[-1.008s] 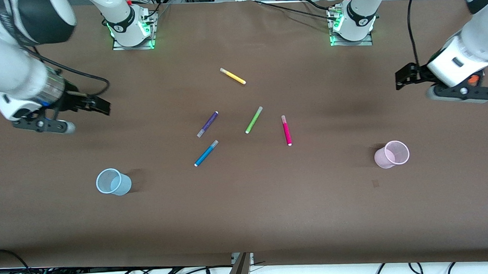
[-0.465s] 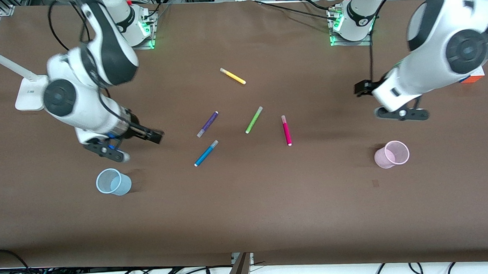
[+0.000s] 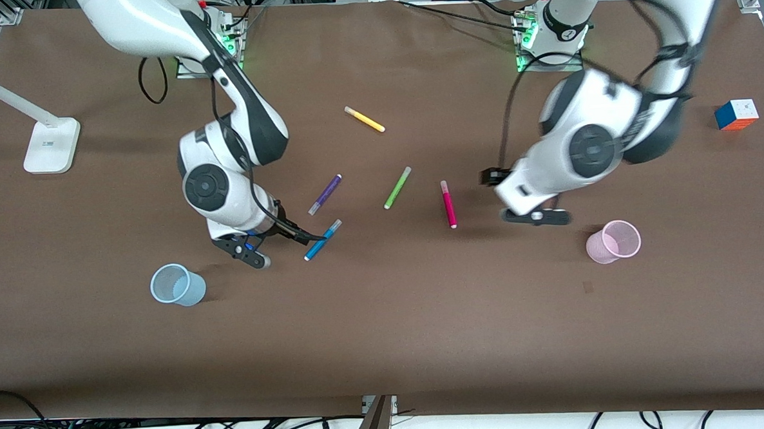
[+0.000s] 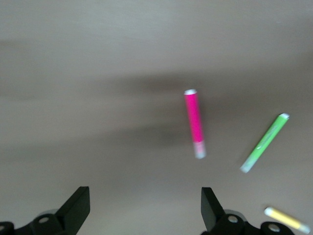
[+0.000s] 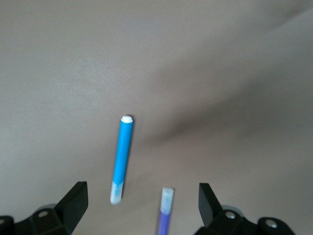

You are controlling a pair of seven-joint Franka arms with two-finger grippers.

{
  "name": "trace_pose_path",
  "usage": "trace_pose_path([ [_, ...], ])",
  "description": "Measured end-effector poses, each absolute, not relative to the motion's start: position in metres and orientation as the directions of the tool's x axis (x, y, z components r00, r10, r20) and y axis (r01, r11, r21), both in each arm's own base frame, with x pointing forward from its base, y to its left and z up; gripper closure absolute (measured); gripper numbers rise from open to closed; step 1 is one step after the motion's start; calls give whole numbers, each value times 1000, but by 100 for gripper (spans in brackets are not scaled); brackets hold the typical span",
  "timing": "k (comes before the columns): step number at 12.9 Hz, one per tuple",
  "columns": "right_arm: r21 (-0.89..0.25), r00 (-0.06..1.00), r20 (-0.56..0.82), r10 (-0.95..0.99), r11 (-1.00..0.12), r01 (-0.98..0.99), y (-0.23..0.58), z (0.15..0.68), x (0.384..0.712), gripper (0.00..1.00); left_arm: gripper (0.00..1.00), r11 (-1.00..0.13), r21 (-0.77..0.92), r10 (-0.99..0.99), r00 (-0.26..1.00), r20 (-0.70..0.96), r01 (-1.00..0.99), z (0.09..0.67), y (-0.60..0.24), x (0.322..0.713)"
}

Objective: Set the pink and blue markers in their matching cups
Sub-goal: 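Reach the right gripper to the blue marker while the left gripper reaches the pink marker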

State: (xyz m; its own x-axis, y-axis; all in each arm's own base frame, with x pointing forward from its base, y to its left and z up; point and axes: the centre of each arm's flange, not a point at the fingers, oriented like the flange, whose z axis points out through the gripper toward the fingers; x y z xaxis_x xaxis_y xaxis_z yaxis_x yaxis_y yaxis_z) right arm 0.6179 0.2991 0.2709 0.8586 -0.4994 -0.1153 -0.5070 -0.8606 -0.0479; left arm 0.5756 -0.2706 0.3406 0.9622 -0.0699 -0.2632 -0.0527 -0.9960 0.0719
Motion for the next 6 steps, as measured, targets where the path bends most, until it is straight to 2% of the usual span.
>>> trace_pose_path([
  [3,-66,856,-104,-507,-855,-514,312,237,617,0,0,-994,86,-89,969,-231,-71,285,-301,560],
  [6,-100,841,-82,-534,-835,-540,337,205,609,0,0,-991,44,-133,975,-180,-127,233,-318,521],
])
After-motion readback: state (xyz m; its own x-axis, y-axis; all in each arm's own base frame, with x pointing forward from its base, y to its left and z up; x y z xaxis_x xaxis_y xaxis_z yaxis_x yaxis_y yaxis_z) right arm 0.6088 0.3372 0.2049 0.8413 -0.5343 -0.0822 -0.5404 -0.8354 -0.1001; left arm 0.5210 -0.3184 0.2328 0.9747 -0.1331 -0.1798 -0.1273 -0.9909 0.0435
